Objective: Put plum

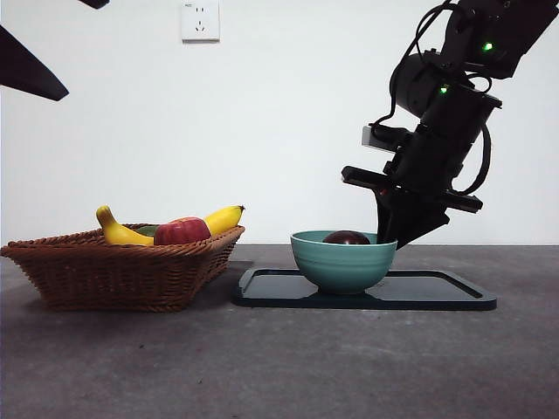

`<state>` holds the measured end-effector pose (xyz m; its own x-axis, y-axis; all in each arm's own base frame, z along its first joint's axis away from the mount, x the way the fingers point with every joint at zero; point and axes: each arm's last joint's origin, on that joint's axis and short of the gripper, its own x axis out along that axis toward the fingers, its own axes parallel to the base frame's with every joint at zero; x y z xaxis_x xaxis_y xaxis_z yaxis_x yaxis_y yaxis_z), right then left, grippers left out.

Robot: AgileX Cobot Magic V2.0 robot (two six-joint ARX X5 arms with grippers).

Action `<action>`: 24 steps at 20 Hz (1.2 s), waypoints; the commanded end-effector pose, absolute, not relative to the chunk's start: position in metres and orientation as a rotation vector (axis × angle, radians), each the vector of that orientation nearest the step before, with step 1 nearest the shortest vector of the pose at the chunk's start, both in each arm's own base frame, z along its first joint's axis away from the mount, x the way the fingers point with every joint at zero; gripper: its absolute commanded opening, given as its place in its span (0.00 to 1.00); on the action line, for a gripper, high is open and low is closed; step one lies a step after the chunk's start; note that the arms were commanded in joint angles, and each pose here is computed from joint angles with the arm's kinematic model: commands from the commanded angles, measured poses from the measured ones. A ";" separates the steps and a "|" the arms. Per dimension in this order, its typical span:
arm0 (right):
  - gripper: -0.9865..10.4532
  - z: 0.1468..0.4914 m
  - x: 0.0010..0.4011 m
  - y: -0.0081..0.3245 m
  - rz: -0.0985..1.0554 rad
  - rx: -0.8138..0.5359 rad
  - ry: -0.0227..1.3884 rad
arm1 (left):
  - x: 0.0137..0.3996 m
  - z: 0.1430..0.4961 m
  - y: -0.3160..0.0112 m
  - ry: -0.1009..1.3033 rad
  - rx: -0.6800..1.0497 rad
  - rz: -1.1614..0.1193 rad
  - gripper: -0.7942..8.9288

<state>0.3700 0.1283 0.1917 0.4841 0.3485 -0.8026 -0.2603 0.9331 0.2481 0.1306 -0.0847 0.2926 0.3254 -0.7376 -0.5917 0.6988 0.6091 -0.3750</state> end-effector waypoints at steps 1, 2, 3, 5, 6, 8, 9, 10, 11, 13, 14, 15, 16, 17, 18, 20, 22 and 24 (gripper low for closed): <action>0.12 0.193 0.374 0.132 0.378 0.098 0.989 | 0.131 0.295 -0.086 0.794 -0.048 -0.955 0.49; 0.17 0.193 0.374 0.132 0.373 0.109 0.994 | 0.131 0.295 -0.086 0.794 -0.048 -0.955 0.49; 0.23 0.192 0.374 0.132 0.365 0.123 0.998 | 0.131 0.295 -0.086 0.794 -0.048 -0.954 0.49; 0.28 0.196 0.373 0.131 0.353 0.142 1.008 | 0.131 0.295 -0.086 0.794 -0.048 -0.954 0.49; 0.28 0.200 0.372 0.131 0.353 0.142 1.009 | 0.131 0.295 -0.086 0.794 -0.048 -0.955 0.49; 0.28 0.216 0.367 0.129 0.355 0.140 0.993 | 0.131 0.295 -0.086 0.794 -0.048 -0.955 0.49; 0.28 0.226 0.363 0.128 0.358 0.140 0.975 | 0.131 0.295 -0.086 0.794 -0.048 -0.955 0.49; 0.28 0.240 0.357 0.126 0.362 0.142 0.953 | 0.131 0.295 -0.086 0.794 -0.048 -0.955 0.49; 0.28 0.253 0.351 0.124 0.367 0.144 0.932 | 0.131 0.295 -0.086 0.794 -0.048 -0.954 0.49; 0.28 0.282 0.333 0.118 0.382 0.147 0.884 | 0.131 0.295 -0.086 0.794 -0.048 -0.955 0.49; 0.28 0.297 0.322 0.114 0.391 0.143 0.857 | 0.131 0.295 -0.086 0.793 -0.048 -0.955 0.49; 0.28 0.312 0.310 0.112 0.404 0.136 0.828 | 0.131 0.295 -0.086 0.791 -0.048 -0.955 0.49; 0.28 0.327 0.297 0.109 0.421 0.123 0.794 | 0.132 0.295 -0.086 0.789 -0.048 -0.955 0.49; 0.28 0.341 0.283 0.106 0.436 0.108 0.762 | 0.132 0.295 -0.086 0.789 -0.048 -0.955 0.49; 0.28 0.354 0.267 0.103 0.451 0.095 0.732 | 0.132 0.295 -0.086 0.789 -0.048 -0.955 0.49; 0.28 0.373 0.239 0.098 0.480 0.077 0.699 | 0.131 0.295 -0.086 0.790 -0.048 -0.955 0.49; 0.28 0.385 0.214 0.093 0.507 0.054 0.683 | 0.132 0.295 -0.086 0.789 -0.048 -0.955 0.49; 0.28 0.393 0.192 0.089 0.526 0.048 0.677 | 0.132 0.295 -0.086 0.787 -0.048 -0.956 0.49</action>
<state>0.1917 0.0869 0.3896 0.6516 0.4732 -0.5929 -0.4319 0.8739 0.2228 0.1307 -0.0847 0.2927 0.3262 -0.7380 -0.5907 0.6993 0.6089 -0.3745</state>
